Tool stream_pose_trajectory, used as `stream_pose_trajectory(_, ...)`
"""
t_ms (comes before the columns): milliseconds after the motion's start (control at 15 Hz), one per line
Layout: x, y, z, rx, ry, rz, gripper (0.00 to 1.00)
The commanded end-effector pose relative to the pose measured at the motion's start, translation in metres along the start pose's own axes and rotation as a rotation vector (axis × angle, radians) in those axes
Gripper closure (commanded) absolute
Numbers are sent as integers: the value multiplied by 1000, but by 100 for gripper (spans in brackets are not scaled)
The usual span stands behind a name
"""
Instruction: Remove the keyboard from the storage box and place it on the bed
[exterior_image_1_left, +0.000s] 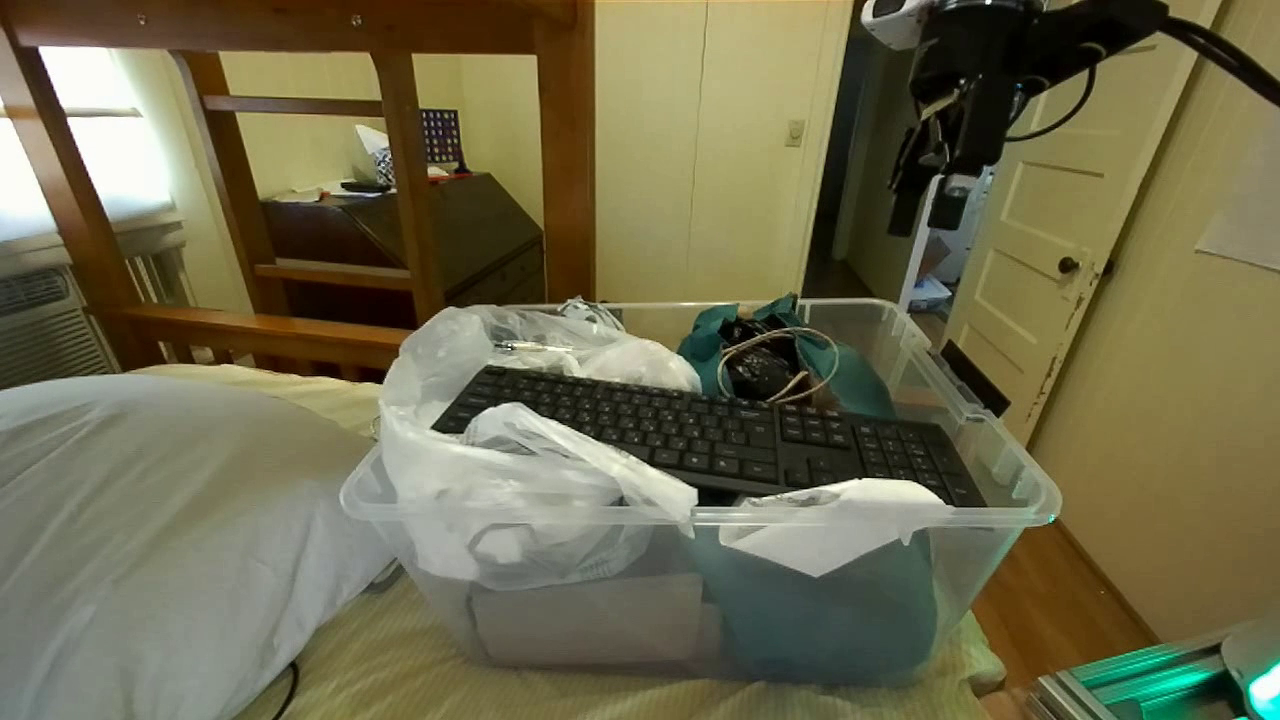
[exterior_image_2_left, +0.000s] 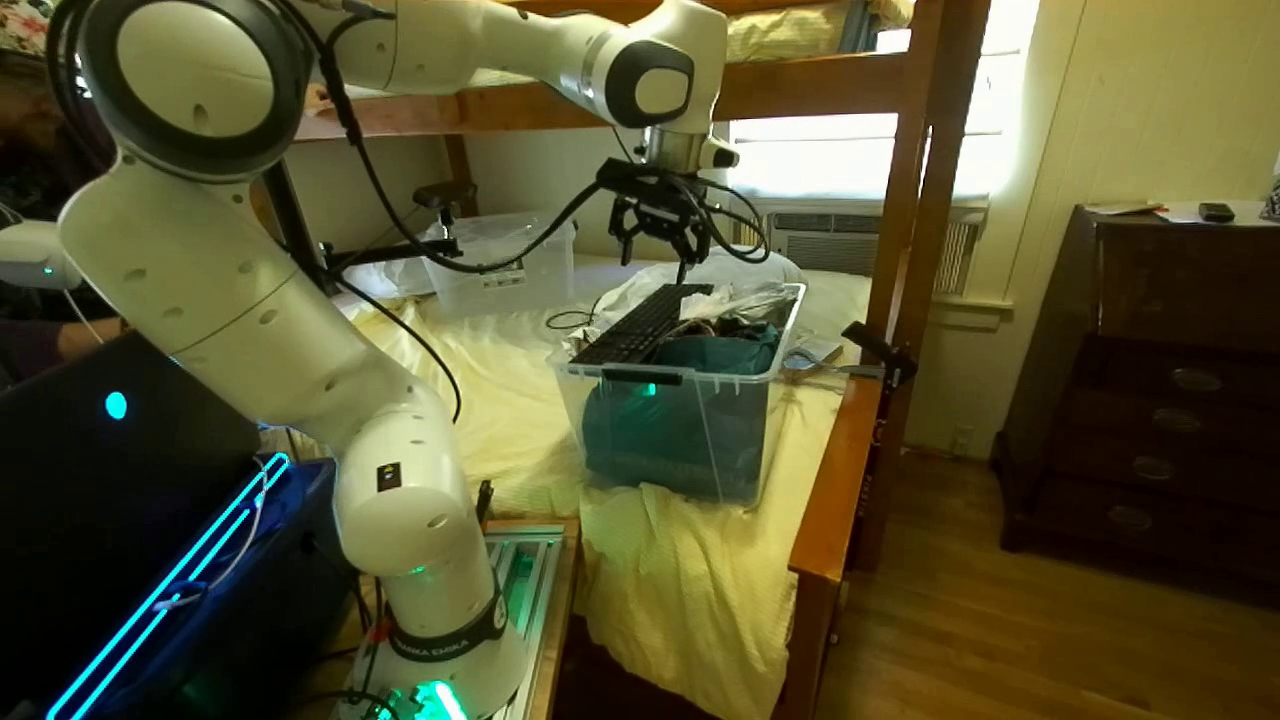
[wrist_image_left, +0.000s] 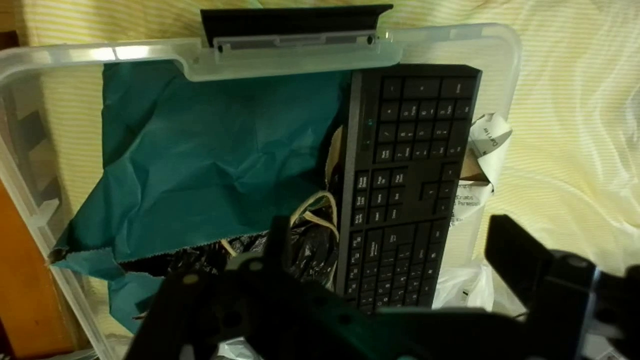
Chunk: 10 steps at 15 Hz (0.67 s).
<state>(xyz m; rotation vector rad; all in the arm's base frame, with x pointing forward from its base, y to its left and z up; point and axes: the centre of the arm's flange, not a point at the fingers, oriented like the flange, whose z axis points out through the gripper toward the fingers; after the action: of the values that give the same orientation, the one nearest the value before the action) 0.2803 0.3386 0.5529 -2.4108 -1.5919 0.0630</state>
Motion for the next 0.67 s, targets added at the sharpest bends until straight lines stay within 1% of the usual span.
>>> stream_pose_trajectory(0, 1, 1, 2, 0, -19, 8, 0)
stream_pose_trajectory(267, 6, -2, 28, 12, -53, 1, 0)
stream_pose_trajectory(467, 5, -8, 48, 19, -46, -17, 0)
stream_pose_trajectory(600, 7, -13, 65, 50, -22, -29, 0)
